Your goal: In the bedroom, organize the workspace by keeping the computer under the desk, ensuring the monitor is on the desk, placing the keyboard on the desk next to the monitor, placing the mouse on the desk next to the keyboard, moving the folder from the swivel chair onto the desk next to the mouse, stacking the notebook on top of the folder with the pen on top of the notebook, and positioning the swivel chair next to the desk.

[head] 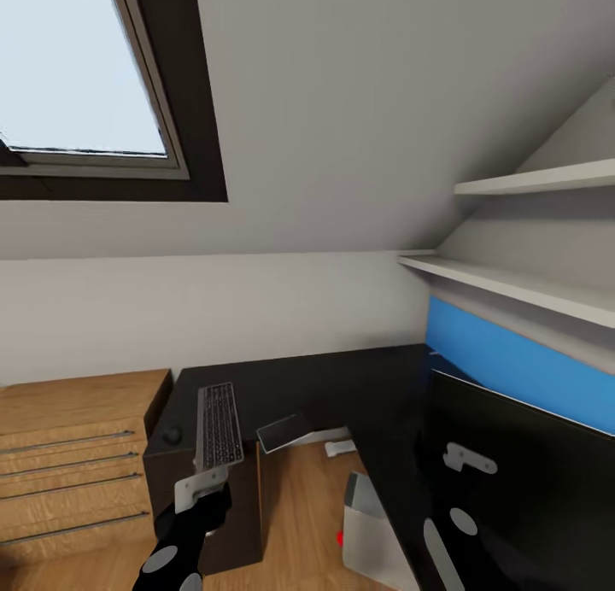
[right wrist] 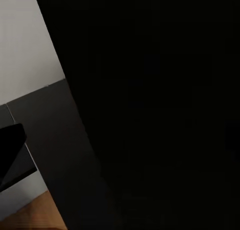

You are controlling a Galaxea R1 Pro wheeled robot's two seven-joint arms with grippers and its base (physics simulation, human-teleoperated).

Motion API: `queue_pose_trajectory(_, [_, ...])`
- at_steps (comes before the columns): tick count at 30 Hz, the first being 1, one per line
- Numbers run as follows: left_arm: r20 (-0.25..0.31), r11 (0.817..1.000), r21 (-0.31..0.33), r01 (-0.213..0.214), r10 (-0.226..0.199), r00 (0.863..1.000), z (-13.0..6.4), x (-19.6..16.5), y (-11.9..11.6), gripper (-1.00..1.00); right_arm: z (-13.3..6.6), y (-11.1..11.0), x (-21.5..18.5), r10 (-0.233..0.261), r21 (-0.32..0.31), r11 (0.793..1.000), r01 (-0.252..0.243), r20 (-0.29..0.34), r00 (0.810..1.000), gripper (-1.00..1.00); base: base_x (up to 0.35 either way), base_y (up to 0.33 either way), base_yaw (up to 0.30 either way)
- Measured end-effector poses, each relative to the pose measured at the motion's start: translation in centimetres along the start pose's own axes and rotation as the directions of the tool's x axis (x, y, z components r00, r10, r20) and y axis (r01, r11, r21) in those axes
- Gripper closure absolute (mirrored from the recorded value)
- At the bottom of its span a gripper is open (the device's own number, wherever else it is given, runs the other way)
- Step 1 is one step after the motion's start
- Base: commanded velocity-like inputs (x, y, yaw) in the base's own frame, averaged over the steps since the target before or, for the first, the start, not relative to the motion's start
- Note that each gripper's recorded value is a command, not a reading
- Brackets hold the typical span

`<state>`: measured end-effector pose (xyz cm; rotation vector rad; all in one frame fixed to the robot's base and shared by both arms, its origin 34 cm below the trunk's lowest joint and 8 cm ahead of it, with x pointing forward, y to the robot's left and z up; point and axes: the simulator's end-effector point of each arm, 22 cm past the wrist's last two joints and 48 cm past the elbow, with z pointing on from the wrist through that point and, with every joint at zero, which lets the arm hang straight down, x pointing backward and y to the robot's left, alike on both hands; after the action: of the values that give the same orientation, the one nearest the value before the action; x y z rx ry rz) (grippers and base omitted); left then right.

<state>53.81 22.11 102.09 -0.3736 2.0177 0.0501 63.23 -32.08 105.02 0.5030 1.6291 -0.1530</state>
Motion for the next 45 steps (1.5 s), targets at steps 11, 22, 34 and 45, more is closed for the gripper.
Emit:
queue_pose_trajectory(11, [-0.001,1.000,0.000,0.000,0.000,1.000,0.01,0.03,0.00,-1.00,0.00,0.03,0.06,-0.001,-0.001,1.000,0.001,-0.001,1.000,-1.00,-0.333,0.000,0.000])
queue_pose_trajectory(22, [0.000,1.000,0.000,0.000,0.000,1.000,0.01,0.02,0.00,-1.00,-0.02,0.12,0.11,-0.001,-0.004,1.000,0.001,-0.003,1.000,-1.00,-0.336,0.000,0.000])
queue_pose_trajectory(34, [-0.001,1.000,0.000,-0.001,0.001,1.000,0.01,0.03,0.01,-1.00,-0.08,0.34,0.16,0.002,-0.008,1.000,-0.002,-0.004,1.000,-1.00,-0.315,-0.115,0.000])
queue_pose_trajectory(45, [0.000,1.000,-0.001,-0.001,0.001,1.000,0.00,0.00,0.01,-1.00,-0.04,0.27,-0.03,-0.001,-0.009,1.000,0.001,0.002,1.000,-1.00,-0.294,-0.200,0.000])
